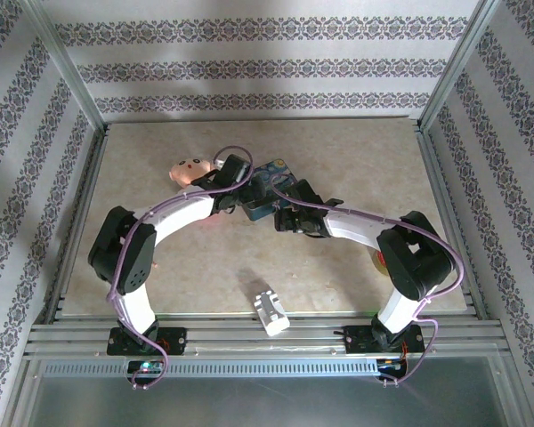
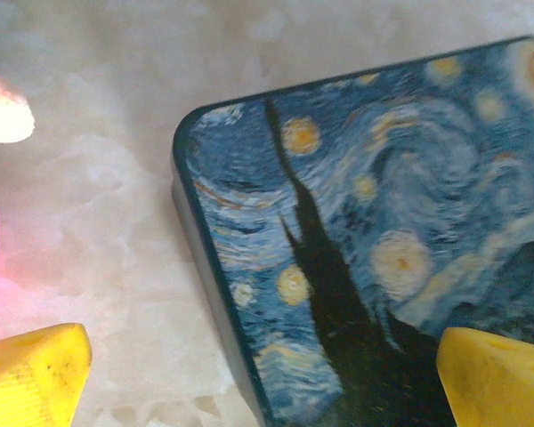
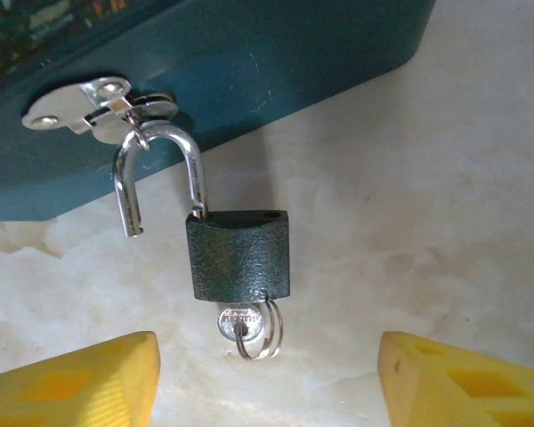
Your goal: Unlock the padlock with the key
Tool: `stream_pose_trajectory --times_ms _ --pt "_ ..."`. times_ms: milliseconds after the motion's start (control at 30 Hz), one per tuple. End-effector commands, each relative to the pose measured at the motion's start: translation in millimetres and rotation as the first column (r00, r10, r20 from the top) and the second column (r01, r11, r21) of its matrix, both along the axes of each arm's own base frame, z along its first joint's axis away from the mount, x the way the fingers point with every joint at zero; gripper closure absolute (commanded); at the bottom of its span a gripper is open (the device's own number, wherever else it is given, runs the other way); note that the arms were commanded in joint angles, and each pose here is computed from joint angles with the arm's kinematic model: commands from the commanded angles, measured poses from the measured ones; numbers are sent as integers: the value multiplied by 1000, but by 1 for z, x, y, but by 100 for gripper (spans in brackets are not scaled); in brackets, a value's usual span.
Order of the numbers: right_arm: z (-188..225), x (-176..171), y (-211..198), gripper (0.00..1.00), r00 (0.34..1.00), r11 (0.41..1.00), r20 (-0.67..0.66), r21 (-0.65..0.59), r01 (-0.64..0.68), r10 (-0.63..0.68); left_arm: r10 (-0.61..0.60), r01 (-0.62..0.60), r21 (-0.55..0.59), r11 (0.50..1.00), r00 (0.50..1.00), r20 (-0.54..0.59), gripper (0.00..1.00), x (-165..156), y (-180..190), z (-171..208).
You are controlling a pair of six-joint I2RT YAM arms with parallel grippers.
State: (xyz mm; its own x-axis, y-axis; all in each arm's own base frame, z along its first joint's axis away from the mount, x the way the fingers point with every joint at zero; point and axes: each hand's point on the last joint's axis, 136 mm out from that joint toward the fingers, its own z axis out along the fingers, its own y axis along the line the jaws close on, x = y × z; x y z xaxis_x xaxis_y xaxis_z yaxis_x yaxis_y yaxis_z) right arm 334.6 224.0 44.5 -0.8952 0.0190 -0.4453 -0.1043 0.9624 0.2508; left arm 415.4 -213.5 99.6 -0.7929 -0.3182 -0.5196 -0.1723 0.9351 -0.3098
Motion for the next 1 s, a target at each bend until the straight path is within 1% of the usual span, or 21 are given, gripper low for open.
stream_pose_trajectory --times_ms 0,267,533,800,967 --pt "3 2 0 33 1000 999 14 -32 7 -6 -9 13 77 997 999 -45 1 -3 13 -10" --pt "-2 1 1 31 1000 999 14 -54 -4 5 8 3 104 995 994 -107 1 -10 28 -32" --pt "-9 6 3 31 1000 996 11 -84 4 -3 33 -16 121 992 990 -138 1 -18 43 -43" --pt "-8 11 15 31 999 996 29 -86 -20 22 26 -11 100 995 989 -144 1 -18 41 -46" --pt "-9 14 16 27 999 994 40 -111 -14 18 18 -6 83 997 989 -147 1 -17 37 -47"
